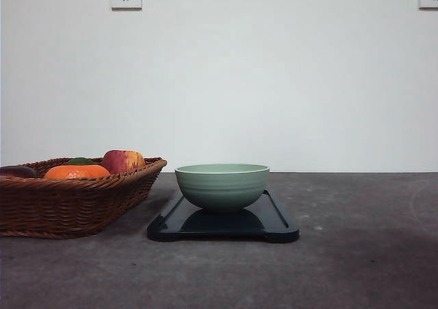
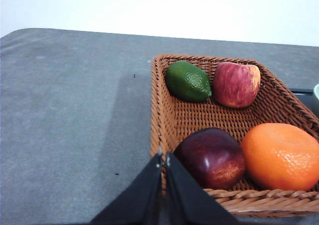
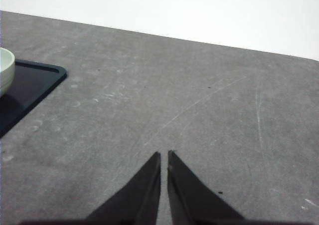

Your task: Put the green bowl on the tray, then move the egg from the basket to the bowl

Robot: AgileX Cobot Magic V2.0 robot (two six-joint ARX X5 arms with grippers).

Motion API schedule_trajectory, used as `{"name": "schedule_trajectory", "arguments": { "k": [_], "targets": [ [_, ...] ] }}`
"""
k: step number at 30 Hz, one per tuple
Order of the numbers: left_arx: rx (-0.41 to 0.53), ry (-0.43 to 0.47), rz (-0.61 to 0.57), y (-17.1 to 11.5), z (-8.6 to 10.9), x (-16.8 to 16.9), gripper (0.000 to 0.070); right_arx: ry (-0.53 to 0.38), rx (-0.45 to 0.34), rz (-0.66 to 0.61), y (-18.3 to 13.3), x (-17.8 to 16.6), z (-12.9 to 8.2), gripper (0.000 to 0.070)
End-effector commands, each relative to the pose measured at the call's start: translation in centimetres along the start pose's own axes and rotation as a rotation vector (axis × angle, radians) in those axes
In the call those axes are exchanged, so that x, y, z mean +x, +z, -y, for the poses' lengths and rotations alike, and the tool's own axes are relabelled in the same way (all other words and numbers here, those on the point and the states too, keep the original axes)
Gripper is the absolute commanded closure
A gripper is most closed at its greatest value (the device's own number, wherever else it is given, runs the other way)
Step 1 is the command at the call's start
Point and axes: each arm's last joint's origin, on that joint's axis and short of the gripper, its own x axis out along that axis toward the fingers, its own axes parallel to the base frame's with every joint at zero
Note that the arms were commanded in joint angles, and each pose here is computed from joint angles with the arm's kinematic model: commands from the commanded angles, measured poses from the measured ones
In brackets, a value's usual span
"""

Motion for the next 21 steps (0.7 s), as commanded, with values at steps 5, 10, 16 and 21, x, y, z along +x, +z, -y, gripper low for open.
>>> {"name": "schedule_trajectory", "arguments": {
  "k": [5, 10, 16, 21],
  "targets": [
    [-0.003, 0.005, -0.023, -0.66, -0.07, 0.17, 0.0700, -0.004, 0.003, 0.006, -0.03, 0.03, 0.01, 0.0683],
    [-0.003, 0.005, -0.022, -0.65, -0.07, 0.17, 0.0700, -0.004, 0.003, 0.006, -0.03, 0.03, 0.01, 0.0683],
    [-0.003, 0.005, -0.023, -0.66, -0.07, 0.17, 0.0700, -0.004, 0.003, 0.006, -0.03, 0.03, 0.01, 0.0683],
    [-0.003, 0.005, -0.022, -0.65, -0.07, 0.17, 0.0700, -0.004, 0.003, 0.006, -0.03, 0.03, 0.01, 0.0683]
  ]
}}
